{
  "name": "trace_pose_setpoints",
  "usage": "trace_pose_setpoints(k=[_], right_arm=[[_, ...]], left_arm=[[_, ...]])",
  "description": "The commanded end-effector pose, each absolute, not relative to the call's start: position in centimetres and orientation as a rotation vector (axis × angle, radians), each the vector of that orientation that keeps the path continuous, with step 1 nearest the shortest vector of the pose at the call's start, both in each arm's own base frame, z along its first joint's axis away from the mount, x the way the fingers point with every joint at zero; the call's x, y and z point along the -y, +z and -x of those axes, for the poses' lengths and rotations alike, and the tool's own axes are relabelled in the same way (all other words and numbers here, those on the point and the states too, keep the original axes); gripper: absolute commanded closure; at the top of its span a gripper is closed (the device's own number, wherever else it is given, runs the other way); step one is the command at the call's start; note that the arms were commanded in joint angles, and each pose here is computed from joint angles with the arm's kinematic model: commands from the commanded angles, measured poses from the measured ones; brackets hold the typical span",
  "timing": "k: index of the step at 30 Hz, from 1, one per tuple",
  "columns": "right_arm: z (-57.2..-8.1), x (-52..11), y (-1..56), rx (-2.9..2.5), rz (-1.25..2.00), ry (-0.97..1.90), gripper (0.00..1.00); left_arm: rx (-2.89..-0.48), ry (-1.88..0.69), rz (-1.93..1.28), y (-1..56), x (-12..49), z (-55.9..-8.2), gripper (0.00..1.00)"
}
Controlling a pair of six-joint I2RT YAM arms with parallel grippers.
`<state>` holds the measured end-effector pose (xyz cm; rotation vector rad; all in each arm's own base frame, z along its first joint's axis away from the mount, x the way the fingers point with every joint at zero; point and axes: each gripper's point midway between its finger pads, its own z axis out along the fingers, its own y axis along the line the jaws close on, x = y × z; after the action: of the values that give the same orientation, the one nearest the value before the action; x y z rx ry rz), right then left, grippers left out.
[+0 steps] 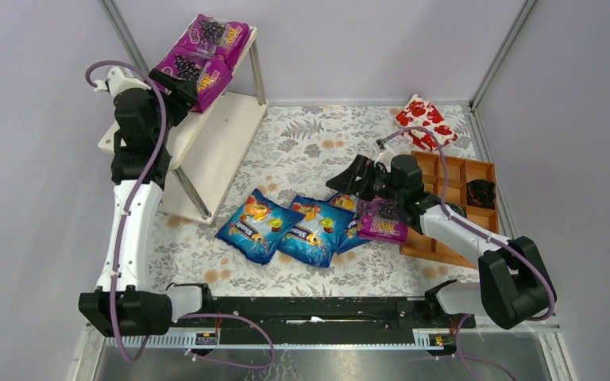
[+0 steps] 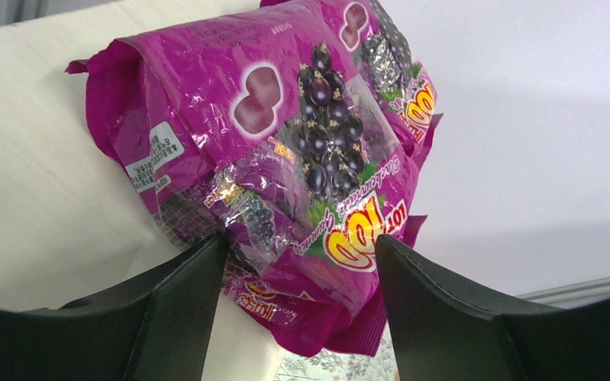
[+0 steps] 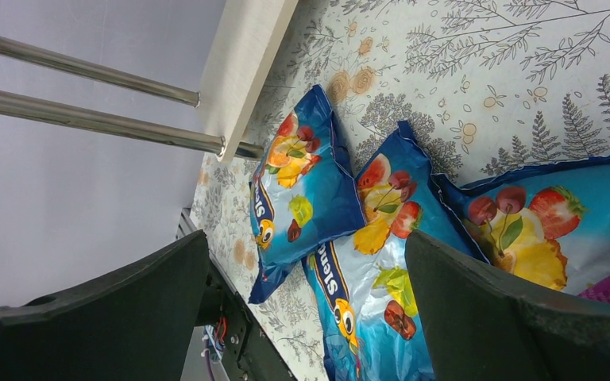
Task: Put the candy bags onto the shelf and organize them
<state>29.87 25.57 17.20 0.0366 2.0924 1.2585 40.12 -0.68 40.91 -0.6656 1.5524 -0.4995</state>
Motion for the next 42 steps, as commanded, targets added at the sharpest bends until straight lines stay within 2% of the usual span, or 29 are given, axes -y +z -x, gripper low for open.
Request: trace_pose_setpoints(k=[1, 4, 8, 14, 20, 26, 35, 42], right_arm=[[-30.0, -25.6, 18.5, -2.039, -0.008, 1.273, 0.0], [-29.9, -25.6, 18.6, -2.038, -0.005, 1.276, 0.0], [-29.7, -25.5, 18.7, -2.034, -0.005, 1.272, 0.0], [-29.7, -25.5, 18.7, -2.032, 0.001, 1.273, 0.0], [-29.5, -25.0, 18.7, -2.051, 0.039, 1.215, 0.0], [-28.4, -21.8, 18.0, -2.127, 0.152, 0.942, 0.0], [-25.5, -14.6, 17.0, -2.248, 0.073, 0.527, 0.0], [-24.5, -10.5, 14.8, -2.335, -0.128, 0.289, 0.0]], left_arm=[[-1.52, -0.609, 0.601, 42.3, 2.9, -41.1, 0.27], [-1.519, -0.585, 0.6, 42.4, 2.8, -40.4, 0.24], [-1.486, -0.522, 0.586, 43.3, 1.9, -37.9, 0.13], [-1.461, -0.568, 0.341, 46.3, 4.3, -35.2, 0.02], [-1.481, -0.778, -0.027, 47.1, 12.1, -32.7, 0.01], [-1.41, -0.901, -0.328, 47.0, 15.9, -26.4, 0.01], [-1.469, -1.285, -0.455, 40.0, 21.4, -21.5, 0.01], [-1.78, -1.379, -0.412, 27.9, 28.7, -18.7, 0.01]])
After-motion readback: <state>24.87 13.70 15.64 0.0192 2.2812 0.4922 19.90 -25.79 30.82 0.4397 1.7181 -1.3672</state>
